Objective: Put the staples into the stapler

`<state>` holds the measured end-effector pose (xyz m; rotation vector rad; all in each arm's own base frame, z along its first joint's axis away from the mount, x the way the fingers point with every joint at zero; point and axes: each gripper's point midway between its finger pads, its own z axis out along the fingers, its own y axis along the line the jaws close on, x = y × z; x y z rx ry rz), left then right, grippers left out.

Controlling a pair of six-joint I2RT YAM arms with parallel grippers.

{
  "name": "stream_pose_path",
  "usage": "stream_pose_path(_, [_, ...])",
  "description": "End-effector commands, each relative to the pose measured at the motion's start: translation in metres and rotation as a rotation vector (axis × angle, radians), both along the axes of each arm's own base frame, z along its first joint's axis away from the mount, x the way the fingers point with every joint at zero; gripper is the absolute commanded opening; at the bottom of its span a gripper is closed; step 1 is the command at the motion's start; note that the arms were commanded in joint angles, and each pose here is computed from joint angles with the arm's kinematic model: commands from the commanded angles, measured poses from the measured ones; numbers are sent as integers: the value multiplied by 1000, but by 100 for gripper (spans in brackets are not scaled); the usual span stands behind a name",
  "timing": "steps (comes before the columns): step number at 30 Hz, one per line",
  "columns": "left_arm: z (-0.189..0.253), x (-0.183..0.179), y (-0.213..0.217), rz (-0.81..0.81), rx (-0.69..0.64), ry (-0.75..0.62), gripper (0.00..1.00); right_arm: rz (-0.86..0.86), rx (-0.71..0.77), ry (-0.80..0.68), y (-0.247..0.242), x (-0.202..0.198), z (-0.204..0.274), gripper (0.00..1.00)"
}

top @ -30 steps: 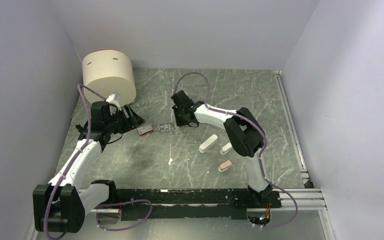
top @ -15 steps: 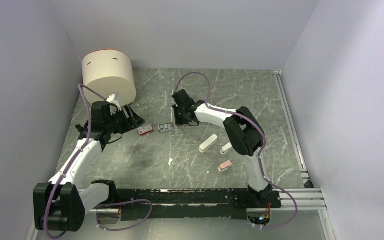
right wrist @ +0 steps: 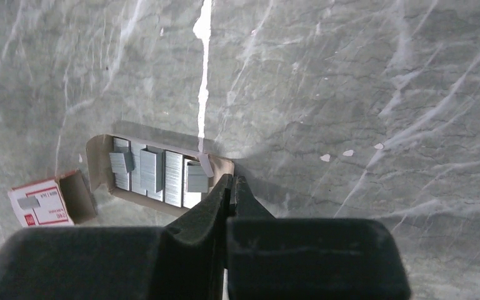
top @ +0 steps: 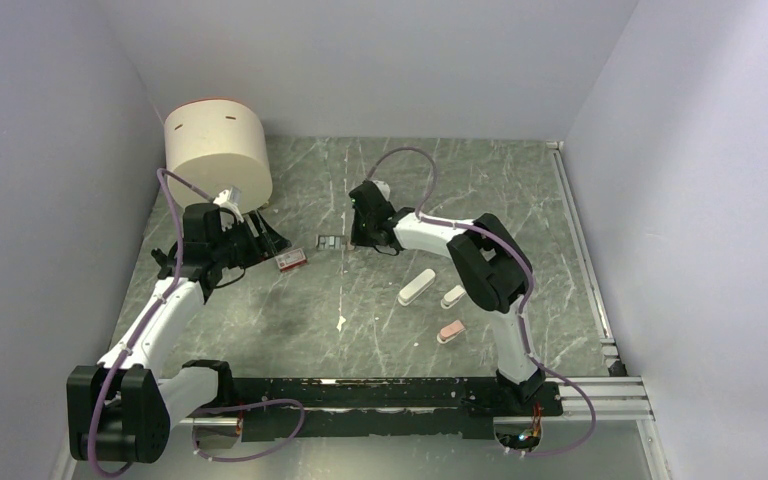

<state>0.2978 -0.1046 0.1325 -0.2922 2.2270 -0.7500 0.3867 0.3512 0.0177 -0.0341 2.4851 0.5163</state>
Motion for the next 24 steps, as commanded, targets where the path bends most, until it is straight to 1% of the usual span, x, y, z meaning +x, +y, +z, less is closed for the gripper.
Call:
stream_pose_path(1, [-1, -3, -4, -18, -11, 6, 68, -125, 44, -44, -7, 15, 11, 0])
stream_pose_path(2, [-1, -3, -4, -18, -11, 6, 68, -128, 44, -43, -8, 15, 11, 0])
stream_pose_path(3, [0, -3, -5, -21, -11, 3, 68, -124, 43, -42, -8, 14, 11, 3])
stream_pose_path(7, [1, -3, -7, -32, -18, -2, 69, -119, 30, -51, -15, 10, 17, 25])
stream_pose_path(9, [3, -3, -10, -49, -23, -8, 70, -112, 26, -69, -21, 10, 27, 31])
stream_pose_path(13, [11, -4, -19, -96, -37, -35, 71, -120, 1, -95, -46, 12, 56, 49])
stream_pose_path(15, [18, -4, -27, -134, -48, -62, 72, -145, -31, -107, -67, 11, 70, 55])
stream_pose_path(18, [32, -7, -47, -223, -51, -119, 73, -165, -101, -126, -98, -1, 87, 62])
stream_pose_path(21, [48, -11, -68, -288, -31, -191, 78, -167, -171, -103, -124, -24, 96, 65])
stream_pose_path(24, [60, -11, -82, -313, -10, -244, 84, -189, -260, -66, -152, -55, 98, 70])
